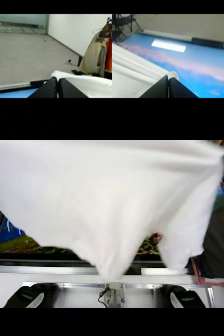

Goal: Fold the shirts.

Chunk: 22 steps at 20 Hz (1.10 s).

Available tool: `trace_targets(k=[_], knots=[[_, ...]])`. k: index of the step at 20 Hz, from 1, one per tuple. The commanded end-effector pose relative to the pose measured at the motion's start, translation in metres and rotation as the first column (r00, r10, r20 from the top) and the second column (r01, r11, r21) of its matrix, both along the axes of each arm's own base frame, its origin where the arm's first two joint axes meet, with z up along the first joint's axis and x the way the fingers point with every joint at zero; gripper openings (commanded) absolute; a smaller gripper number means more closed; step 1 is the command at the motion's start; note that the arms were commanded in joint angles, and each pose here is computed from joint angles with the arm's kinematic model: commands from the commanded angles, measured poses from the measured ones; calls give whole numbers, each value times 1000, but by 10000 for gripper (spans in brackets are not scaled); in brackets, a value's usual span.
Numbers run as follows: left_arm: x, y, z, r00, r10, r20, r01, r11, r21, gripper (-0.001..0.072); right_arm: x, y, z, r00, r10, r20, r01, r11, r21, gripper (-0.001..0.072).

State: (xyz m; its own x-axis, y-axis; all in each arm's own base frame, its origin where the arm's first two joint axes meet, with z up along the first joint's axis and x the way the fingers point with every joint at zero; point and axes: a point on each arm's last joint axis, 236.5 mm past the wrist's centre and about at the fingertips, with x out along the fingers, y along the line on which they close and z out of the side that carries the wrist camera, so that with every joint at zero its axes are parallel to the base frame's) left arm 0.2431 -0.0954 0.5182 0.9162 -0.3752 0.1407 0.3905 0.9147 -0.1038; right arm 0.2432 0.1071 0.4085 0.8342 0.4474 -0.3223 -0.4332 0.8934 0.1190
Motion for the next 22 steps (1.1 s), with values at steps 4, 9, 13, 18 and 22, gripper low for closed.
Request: trace_targets(k=[4, 9, 13, 18, 22], knots=[[124, 21, -168, 905, 243, -348, -145, 948, 284, 31, 51, 5, -218, 801, -1, -598, 13, 1000, 15, 72], [216, 16, -348, 666, 314, -676, -131, 942, 308, 32, 147, 33, -356, 706, 28, -707, 235, 933, 272, 73], [242, -5, -463, 425, 262, -866, -193, 961, 197, 33, 182, 61, -413, 608, 148, -780, 363, 822, 439, 73], [232, -67, -526, 221, -2, -975, -219, 974, -52, 314, 184, 68, -434, 604, 153, -782, 321, 852, 415, 247], [209, -41, -499, 173, 44, -984, 43, 998, 52, 624, 180, 19, -384, 670, 180, -720, 107, 937, 333, 589]])
